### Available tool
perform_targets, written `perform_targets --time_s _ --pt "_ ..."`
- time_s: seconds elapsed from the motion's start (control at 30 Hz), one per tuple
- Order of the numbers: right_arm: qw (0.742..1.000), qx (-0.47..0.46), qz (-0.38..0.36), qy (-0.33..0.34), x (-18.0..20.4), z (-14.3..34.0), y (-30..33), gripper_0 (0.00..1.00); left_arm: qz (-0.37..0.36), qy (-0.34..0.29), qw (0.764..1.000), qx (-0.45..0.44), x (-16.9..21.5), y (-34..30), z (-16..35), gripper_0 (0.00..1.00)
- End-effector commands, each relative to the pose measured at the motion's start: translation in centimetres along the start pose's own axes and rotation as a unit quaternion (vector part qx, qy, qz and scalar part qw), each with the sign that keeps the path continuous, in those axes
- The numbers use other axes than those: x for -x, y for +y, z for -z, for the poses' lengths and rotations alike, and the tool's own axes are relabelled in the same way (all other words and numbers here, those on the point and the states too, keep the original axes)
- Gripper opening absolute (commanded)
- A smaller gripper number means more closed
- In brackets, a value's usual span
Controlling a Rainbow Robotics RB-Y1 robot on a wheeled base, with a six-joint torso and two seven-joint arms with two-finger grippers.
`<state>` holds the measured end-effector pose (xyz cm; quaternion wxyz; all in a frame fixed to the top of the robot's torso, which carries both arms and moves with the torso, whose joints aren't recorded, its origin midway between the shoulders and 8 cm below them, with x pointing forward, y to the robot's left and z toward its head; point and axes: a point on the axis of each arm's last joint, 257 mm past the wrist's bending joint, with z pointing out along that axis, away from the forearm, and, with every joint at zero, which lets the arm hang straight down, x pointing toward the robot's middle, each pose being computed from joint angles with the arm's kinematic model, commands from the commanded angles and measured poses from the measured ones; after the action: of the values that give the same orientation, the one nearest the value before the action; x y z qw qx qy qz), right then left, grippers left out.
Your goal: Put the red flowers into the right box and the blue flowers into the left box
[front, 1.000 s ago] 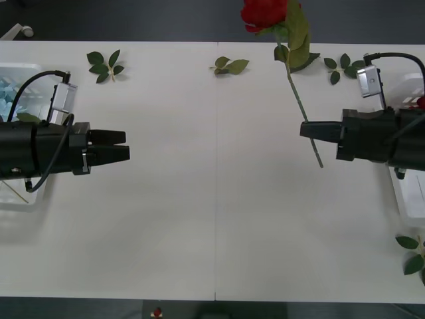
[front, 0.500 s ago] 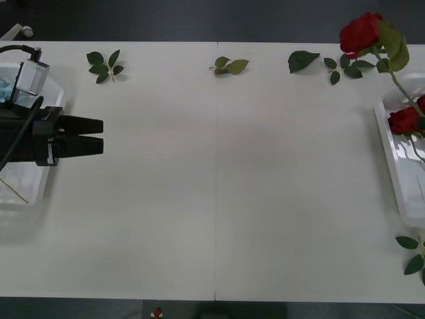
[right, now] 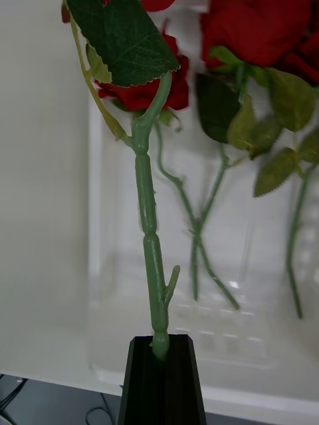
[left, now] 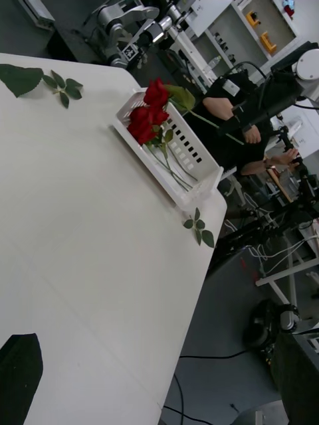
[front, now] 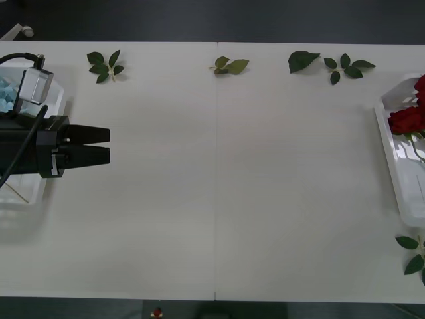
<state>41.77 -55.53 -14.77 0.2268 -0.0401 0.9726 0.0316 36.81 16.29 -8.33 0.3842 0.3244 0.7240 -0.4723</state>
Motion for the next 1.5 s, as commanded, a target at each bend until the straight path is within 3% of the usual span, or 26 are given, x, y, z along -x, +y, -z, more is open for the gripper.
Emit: perform_targets --time_s 0.03,0.4,0.43,0.5,0.53,1.13,1.27,1.5 --pt "0.997 -0.058 -0.042 -0.003 0.4 2.4 -3.9 0.0 -0.034 0.002 0.999 -0.002 0.2 -0.5 0.1 1.0" --pt "0.993 -0.068 -0.095 0.006 -1.4 0.7 -5.7 0.0 -0.033 0.001 0.999 -0.002 0.1 -0.5 0.0 1.0" --pt "0.993 -0.068 -0.096 0.004 -1.3 0.7 -5.7 0.03 -0.033 0.001 0.999 -0.002 0.1 -0.5 0.0 1.0" --pt "0.993 -0.064 -0.099 0.002 -1.3 0.5 -5.5 0.82 -0.033 0.001 0.999 -0.002 0.1 -0.5 0.0 1.0" --pt "0.993 -0.062 -0.099 0.001 -1.2 0.5 -5.4 0.98 -0.033 0.001 0.999 -0.002 0.1 -0.5 0.0 1.0" --pt "0.994 -0.01 -0.106 0.002 -0.9 -0.2 -2.3 1.0 -0.033 0.001 0.999 -0.002 0.1 -0.5 0.0 1.0" --pt "0.991 0.065 -0.117 -0.011 0.0 -1.5 1.8 1.0 -0.033 0.001 0.999 -0.002 0.1 -0.5 0.0 1.0" --pt "0.976 0.205 -0.024 -0.071 3.1 -3.0 10.9 1.0 -0.033 0.001 0.999 -0.002 0.1 -0.5 0.0 1.0"
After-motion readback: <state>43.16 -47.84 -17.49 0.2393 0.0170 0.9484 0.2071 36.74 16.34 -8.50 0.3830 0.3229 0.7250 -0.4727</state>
